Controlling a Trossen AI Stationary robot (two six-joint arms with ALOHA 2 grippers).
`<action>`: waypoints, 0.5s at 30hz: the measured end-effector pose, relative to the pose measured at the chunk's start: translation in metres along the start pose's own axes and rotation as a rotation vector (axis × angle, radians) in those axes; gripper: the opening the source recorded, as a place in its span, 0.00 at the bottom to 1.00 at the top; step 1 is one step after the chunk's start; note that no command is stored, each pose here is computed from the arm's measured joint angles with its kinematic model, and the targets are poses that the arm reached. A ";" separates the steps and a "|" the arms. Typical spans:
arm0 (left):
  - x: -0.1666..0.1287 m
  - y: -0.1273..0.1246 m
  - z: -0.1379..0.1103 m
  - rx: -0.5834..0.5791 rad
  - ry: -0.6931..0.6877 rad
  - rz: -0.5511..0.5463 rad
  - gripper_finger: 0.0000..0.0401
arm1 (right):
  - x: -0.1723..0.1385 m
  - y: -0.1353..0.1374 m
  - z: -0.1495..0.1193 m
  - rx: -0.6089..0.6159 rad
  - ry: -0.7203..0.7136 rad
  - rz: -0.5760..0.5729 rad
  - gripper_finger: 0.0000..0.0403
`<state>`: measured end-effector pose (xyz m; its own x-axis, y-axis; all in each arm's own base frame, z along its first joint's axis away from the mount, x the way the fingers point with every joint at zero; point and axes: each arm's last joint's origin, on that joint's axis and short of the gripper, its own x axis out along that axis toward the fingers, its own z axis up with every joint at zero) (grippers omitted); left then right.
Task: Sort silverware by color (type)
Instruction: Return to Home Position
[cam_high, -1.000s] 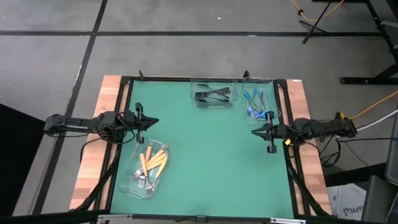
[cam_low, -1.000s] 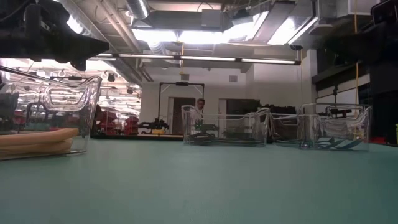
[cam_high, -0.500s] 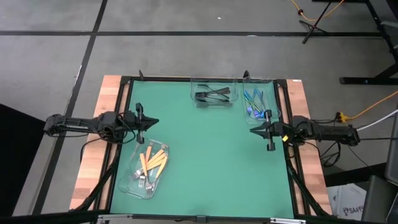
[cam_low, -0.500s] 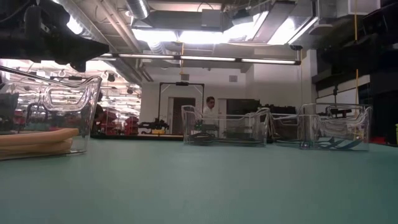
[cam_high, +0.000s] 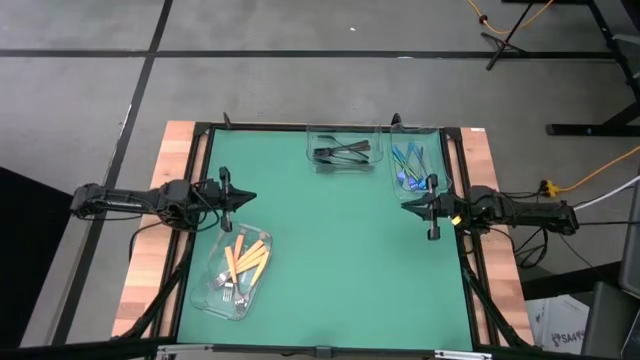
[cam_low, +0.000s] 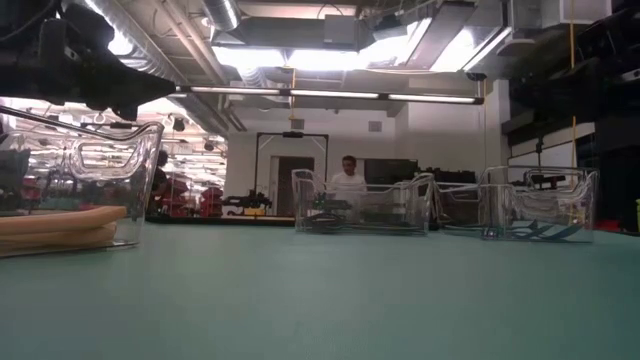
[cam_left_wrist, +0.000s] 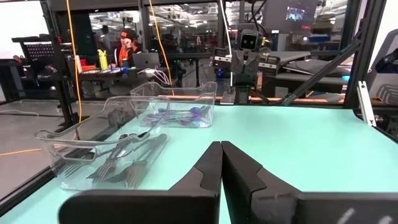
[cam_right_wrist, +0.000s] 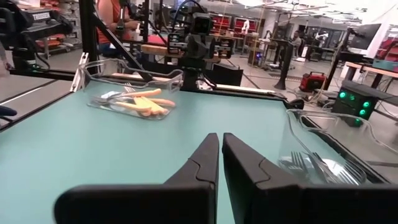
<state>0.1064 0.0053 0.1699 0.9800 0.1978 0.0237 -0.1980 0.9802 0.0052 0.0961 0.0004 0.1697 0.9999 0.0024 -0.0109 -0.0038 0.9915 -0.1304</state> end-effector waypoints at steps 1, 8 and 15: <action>0.000 0.000 0.000 0.000 0.000 0.000 0.01 | 0.000 0.000 0.000 0.000 0.000 -0.002 0.05; 0.000 0.000 0.000 0.000 0.000 0.000 0.01 | 0.000 0.000 0.000 0.001 0.002 -0.003 0.05; 0.000 0.000 0.000 0.000 0.000 0.000 0.01 | 0.000 0.000 0.000 0.002 0.002 -0.003 0.05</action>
<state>0.1064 0.0053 0.1699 0.9800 0.1978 0.0237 -0.1980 0.9802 0.0052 0.0961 0.0004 0.1696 0.9999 -0.0008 -0.0128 -0.0009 0.9918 -0.1281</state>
